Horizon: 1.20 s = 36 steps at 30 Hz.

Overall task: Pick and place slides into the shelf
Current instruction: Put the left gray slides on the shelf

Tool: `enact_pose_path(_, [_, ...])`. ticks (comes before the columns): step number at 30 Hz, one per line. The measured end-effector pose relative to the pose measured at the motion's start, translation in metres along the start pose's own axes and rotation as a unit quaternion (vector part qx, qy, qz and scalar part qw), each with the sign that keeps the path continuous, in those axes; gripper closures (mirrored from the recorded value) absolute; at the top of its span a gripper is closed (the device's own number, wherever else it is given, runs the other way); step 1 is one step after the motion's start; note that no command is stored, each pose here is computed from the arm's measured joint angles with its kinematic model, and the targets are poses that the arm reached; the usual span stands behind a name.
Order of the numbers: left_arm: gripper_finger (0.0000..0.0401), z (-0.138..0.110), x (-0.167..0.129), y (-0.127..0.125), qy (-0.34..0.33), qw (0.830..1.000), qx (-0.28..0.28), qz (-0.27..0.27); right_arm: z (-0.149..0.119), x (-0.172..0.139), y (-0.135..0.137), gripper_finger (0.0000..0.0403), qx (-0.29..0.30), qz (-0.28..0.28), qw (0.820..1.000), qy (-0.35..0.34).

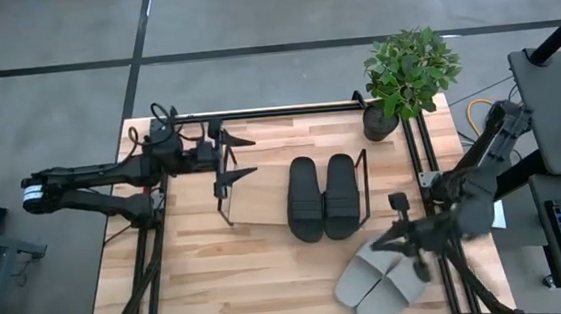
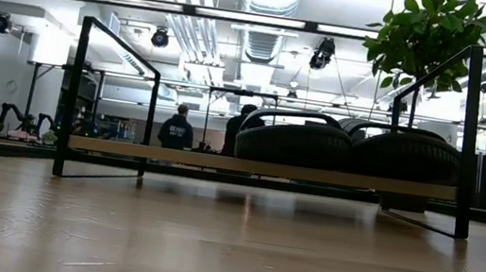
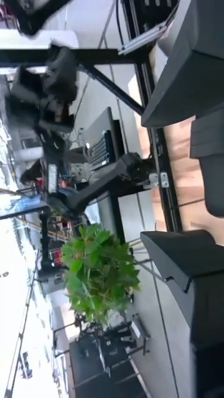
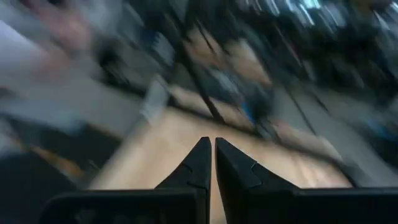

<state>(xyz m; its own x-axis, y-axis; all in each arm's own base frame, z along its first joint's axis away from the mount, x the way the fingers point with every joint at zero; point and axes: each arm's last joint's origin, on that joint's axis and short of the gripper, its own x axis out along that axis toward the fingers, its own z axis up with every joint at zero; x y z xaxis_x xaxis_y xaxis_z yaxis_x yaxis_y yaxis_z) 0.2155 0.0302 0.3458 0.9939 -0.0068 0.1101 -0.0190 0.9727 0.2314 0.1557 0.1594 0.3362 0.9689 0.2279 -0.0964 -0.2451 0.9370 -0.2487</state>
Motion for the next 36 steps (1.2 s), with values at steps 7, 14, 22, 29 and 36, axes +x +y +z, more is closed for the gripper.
enact_pose_path(7, [0.0131, -0.001, 0.004, -0.006, 0.0, 1.0, -0.016, -0.013, -0.043, -0.014, -0.041, 0.039, 0.013, 0.04, 0.995, -0.087])
enact_pose_path(14, [0.0131, -0.013, 0.013, -0.007, 0.026, 0.996, -0.08, -0.017, -0.069, -0.007, -0.061, 0.039, 0.051, 0.046, 0.996, -0.06])
enact_pose_path(22, [0.0131, -0.038, 0.029, -0.015, 0.089, 0.99, -0.108, -0.032, -0.065, -0.009, -0.064, 0.0382, 0.097, 0.057, 0.992, 0.058])
enact_pose_path(29, [0.0131, -0.036, 0.028, -0.016, 0.09, 0.989, -0.111, -0.034, -0.049, -0.006, -0.063, 0.0319, 0.177, 0.061, 0.971, 0.15])
enact_pose_path(36, [0.0131, -0.035, 0.027, -0.019, 0.093, 0.988, -0.121, -0.04, -0.031, 0.015, -0.053, 0.0258, 0.232, 0.047, 0.926, 0.295])
